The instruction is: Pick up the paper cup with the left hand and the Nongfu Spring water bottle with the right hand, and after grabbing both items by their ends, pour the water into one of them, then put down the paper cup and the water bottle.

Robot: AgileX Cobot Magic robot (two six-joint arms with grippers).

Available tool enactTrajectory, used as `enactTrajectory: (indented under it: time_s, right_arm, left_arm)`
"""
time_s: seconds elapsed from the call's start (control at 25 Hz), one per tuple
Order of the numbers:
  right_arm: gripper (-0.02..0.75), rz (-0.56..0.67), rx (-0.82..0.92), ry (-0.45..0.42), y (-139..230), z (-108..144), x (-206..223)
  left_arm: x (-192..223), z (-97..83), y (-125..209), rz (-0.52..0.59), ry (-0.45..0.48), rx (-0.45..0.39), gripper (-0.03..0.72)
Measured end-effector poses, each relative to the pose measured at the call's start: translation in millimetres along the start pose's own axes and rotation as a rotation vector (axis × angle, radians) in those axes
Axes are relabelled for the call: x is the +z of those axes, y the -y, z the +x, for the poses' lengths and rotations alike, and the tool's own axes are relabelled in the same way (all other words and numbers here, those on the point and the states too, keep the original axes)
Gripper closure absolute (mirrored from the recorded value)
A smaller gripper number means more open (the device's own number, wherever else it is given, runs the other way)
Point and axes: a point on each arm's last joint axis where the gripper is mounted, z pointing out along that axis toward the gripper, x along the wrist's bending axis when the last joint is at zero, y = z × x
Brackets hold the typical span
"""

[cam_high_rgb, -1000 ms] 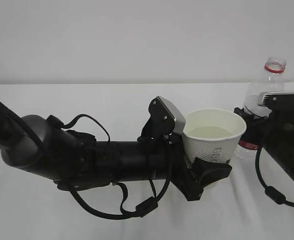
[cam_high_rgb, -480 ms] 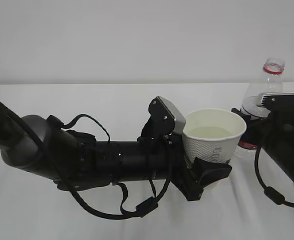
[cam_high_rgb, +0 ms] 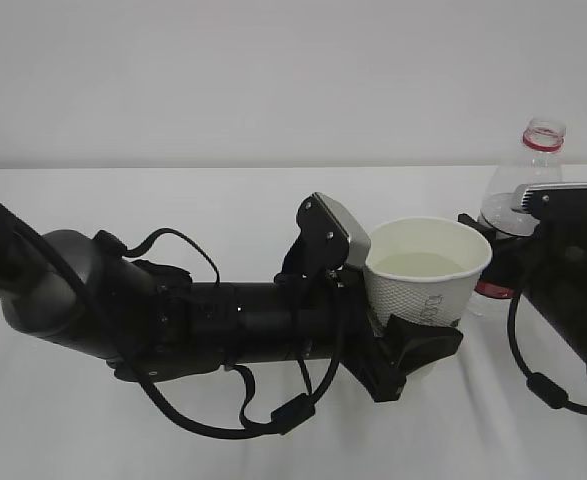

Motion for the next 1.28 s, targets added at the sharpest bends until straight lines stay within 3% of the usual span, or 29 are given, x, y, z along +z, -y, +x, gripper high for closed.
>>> enactTrajectory:
  time_s: [0.72,1.28]
  right_arm:
    - [0.094,-0.017,-0.002,-0.008,-6,-1,-8]
    - [0.094,-0.006,-0.014,-0.031,-10,-6,-45]
  left_arm:
    - [0,3.1,-1,-0.016,-0.033,-0.030,0.197]
    - [0,5.7,-2,-0.020,-0.062,-0.052,0.197]
